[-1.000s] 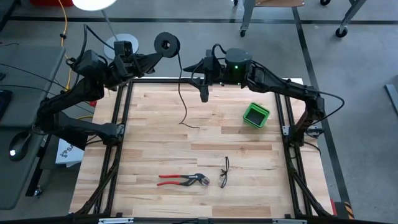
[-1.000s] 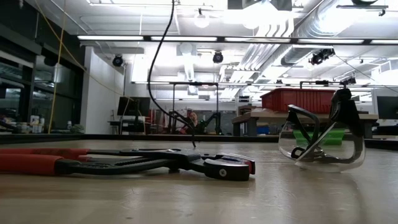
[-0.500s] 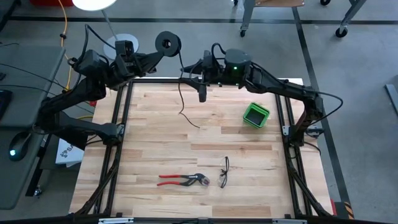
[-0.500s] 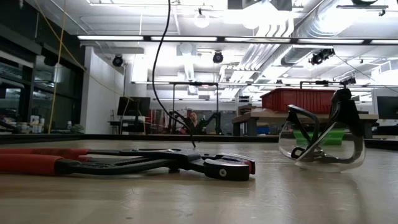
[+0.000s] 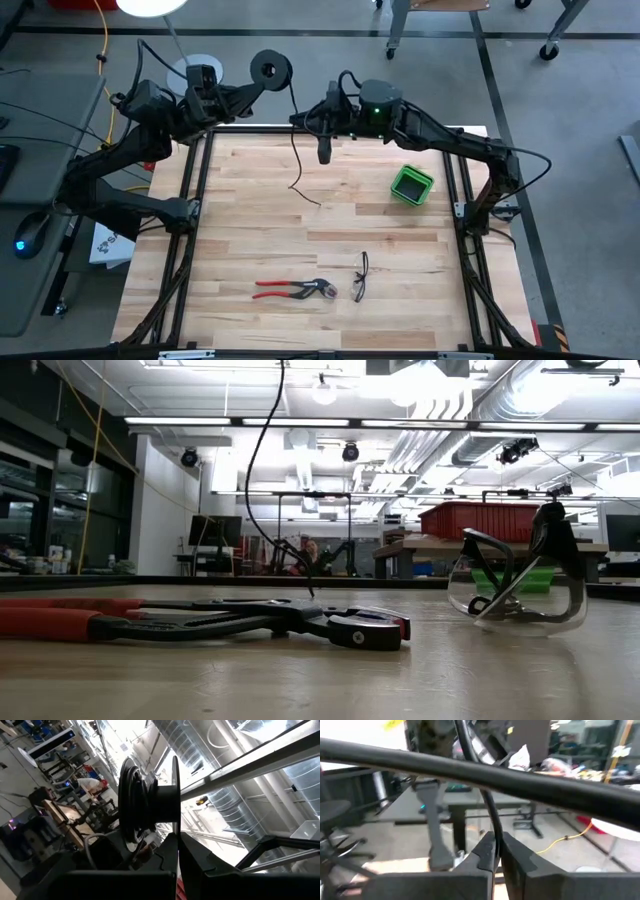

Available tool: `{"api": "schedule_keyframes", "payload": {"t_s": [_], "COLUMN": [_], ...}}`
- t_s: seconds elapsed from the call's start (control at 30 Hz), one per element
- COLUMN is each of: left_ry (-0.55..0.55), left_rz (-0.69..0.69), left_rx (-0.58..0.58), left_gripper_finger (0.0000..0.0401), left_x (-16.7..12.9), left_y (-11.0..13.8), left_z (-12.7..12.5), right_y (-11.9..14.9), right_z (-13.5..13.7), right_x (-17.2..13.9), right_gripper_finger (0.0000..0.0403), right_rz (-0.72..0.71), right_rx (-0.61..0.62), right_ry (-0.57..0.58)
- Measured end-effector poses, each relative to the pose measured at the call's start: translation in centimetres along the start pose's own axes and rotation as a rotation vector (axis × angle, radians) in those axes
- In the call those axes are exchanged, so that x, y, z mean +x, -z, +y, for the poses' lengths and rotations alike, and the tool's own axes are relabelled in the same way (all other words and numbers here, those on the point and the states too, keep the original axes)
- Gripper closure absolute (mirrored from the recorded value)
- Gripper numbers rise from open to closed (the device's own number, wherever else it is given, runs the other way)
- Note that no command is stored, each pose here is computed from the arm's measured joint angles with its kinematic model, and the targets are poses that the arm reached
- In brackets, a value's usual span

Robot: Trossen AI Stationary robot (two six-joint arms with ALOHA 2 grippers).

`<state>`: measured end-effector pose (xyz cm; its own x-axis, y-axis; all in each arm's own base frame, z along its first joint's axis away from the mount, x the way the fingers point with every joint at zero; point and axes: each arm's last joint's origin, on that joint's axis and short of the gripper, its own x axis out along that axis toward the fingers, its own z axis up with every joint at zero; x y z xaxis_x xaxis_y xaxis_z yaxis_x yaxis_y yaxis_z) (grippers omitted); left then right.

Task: Coil cords
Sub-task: Coil the black wire onto the black spool

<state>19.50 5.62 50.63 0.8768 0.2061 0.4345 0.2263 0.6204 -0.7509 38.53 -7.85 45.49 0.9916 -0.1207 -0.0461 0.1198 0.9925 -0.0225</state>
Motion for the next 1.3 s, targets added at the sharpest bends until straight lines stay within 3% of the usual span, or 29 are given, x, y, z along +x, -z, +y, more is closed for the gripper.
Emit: {"api": "schedule_keyframes", "payload": {"t_s": [0.27, 0.47, 0.8, 1.3], "left_ry": [-0.026, -0.041, -0.036, -0.008], "left_rz": [0.005, 0.009, 0.045, 0.047], "left_rx": [-0.13, -0.132, -0.266, -0.358], "left_gripper_finger": [0.0401, 0.0401, 0.0401, 0.0401], "left_x": [1.1, 1.7, 2.6, 2.7], "left_y": [0.6, 0.9, 2.1, 3.7], "left_z": [1.1, 1.7, 2.2, 1.0], "right_y": [-0.5, 0.2, -0.8, 0.3], "right_z": [2.4, 3.8, 3.2, 3.0], "right_x": [1.3, 2.4, 2.1, 4.3], "right_gripper_finger": [0.04, 0.0401, 0.0402, 0.0403], "right_rz": [-0.145, -0.157, -0.25, -0.392], "right_rx": [-0.016, -0.012, -0.037, 0.015], "right_ry": [-0.04, -0.053, 0.118, 0.201]}}
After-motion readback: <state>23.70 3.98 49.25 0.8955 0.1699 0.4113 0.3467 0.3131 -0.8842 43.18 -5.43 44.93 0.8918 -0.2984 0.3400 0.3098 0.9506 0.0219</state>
